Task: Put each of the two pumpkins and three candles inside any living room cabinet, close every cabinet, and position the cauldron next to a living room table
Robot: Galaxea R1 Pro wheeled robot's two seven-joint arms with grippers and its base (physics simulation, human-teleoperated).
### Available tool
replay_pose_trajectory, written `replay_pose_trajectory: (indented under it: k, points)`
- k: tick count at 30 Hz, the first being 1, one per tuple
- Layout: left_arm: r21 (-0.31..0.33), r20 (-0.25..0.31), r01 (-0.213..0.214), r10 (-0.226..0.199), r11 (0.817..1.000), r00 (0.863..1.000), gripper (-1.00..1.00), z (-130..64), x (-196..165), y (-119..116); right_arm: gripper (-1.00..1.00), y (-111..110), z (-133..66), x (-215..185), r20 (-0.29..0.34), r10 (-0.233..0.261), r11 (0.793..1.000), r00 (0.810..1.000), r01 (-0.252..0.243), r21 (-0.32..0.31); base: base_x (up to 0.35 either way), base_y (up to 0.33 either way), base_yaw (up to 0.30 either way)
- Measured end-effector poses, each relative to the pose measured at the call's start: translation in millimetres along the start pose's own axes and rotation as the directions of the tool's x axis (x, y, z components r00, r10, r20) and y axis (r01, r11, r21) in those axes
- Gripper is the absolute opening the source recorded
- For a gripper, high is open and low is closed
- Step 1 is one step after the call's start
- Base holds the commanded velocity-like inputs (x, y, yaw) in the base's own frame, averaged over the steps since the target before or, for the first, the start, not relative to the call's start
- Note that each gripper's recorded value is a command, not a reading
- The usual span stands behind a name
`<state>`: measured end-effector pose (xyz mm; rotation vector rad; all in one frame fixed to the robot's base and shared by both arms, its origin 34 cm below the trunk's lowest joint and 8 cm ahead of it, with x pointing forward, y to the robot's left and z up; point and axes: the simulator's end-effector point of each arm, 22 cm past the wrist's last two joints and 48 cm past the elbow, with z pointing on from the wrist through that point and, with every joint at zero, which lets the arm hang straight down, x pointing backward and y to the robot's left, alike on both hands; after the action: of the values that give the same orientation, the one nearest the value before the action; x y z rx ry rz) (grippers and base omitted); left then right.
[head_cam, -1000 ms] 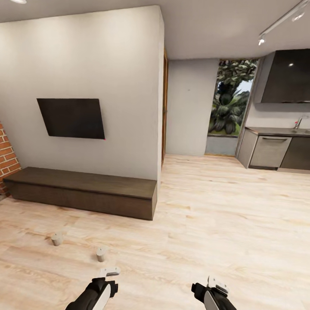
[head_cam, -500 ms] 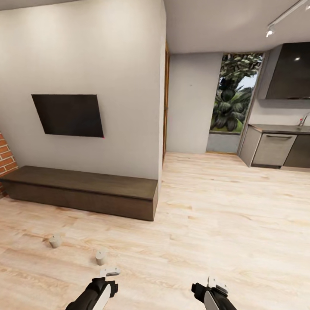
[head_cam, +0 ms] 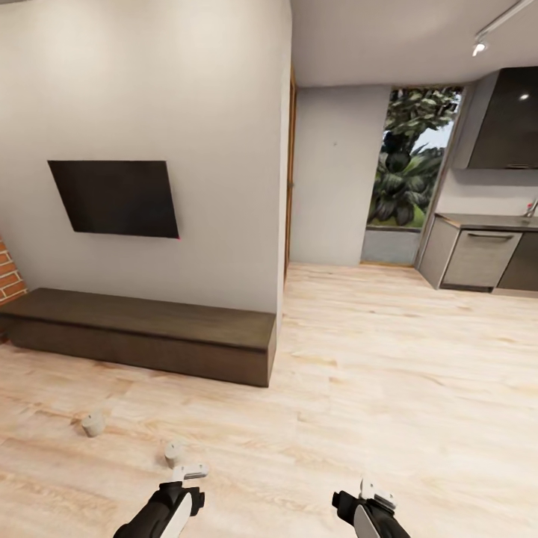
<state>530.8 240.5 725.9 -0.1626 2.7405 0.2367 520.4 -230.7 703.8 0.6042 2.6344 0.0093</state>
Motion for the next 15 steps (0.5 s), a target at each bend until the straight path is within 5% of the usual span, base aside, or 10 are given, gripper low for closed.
replay_pose_trajectory:
  k: [8, 15]
  points:
    - [0.000, 0.000, 0.000, 0.000, 1.000, 1.000, 1.00, 0.0, 0.0, 0.1, 1.00, 0.3, 0.0, -0.5, 0.003, 0.000, 1.000, 1.000, 0.000, 0.000, 0.298, 0.023, 0.000]
    - [0.000, 0.000, 0.000, 0.000, 1.000, 1.000, 1.00, 0.1, 0.1, 0.2, 1.00, -0.1, 0.1, -0.8, 0.003, 0.001, 1.000, 1.000, -0.001, 0.000, 0.089, 0.002, -0.045]
